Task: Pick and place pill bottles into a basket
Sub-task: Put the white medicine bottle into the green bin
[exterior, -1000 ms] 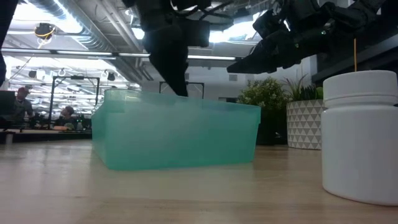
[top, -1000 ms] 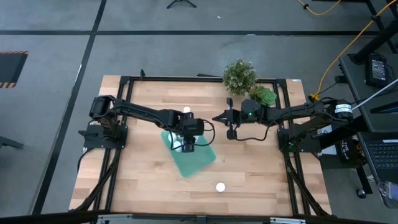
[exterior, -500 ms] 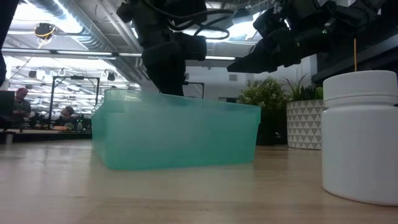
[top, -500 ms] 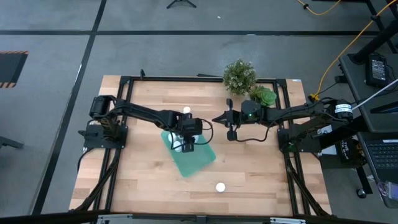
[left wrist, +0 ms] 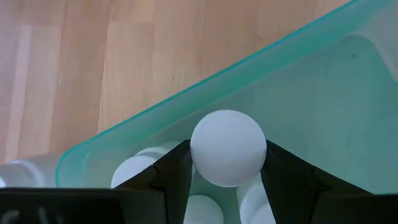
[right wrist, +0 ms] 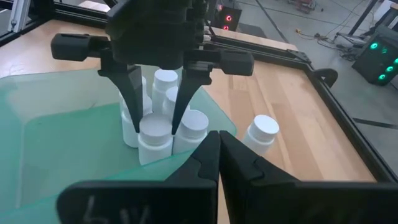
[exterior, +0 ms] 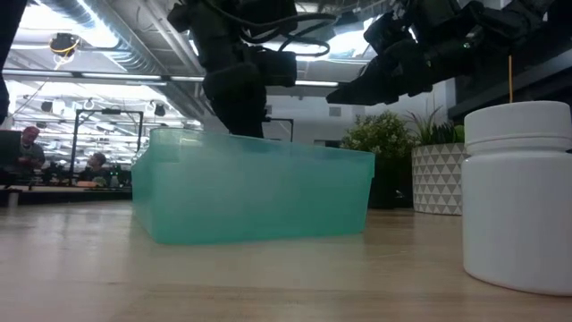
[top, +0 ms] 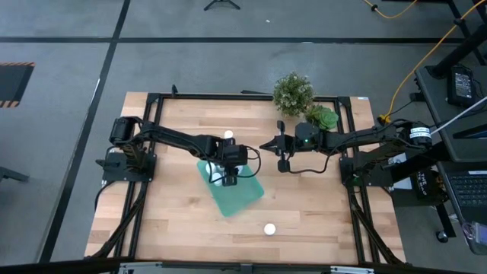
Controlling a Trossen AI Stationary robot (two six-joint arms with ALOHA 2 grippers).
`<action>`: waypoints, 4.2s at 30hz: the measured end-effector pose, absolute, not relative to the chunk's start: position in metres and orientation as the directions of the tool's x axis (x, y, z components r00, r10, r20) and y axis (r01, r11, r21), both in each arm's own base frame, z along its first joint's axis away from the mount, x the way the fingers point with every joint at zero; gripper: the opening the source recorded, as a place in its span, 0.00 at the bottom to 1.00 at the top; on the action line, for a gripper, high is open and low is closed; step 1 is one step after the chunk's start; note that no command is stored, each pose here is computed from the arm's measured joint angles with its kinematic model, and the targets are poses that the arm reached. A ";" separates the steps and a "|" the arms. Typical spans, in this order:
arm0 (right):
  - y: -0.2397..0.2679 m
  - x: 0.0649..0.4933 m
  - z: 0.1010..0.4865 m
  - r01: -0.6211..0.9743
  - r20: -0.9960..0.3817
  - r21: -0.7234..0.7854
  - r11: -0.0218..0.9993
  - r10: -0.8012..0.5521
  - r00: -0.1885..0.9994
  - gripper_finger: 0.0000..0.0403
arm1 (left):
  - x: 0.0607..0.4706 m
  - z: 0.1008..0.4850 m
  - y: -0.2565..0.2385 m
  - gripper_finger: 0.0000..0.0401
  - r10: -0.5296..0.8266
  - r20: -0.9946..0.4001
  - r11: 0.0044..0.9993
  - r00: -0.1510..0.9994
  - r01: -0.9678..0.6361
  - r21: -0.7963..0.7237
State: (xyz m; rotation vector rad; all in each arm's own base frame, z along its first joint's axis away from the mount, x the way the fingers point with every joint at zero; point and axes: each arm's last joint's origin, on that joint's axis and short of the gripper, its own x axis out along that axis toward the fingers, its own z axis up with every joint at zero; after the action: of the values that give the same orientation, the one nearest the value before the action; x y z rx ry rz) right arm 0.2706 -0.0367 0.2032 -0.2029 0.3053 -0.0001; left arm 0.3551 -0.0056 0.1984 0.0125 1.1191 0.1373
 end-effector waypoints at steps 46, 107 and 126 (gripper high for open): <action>-0.037 0.271 0.203 -0.029 -0.297 -0.199 0.980 -0.032 0.954 0.02 | 0.345 0.255 -0.013 0.45 0.106 -0.887 0.994 0.450 -0.032 0.103; 0.076 0.256 0.189 -0.363 -0.452 -0.101 0.926 0.282 0.846 0.02 | 0.194 0.231 0.006 0.03 0.437 -0.337 0.894 0.834 -0.362 0.263; 0.166 0.257 0.232 -0.504 -0.612 -0.075 0.860 0.359 0.704 0.01 | 0.193 0.231 0.010 0.02 0.453 -0.341 0.889 0.824 -0.389 0.240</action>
State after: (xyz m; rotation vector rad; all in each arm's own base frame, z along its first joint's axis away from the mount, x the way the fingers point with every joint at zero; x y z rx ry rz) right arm 0.2571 0.1655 0.2324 -0.2457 0.6252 0.4851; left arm 0.1933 0.0102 0.2310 0.1631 0.4017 0.4496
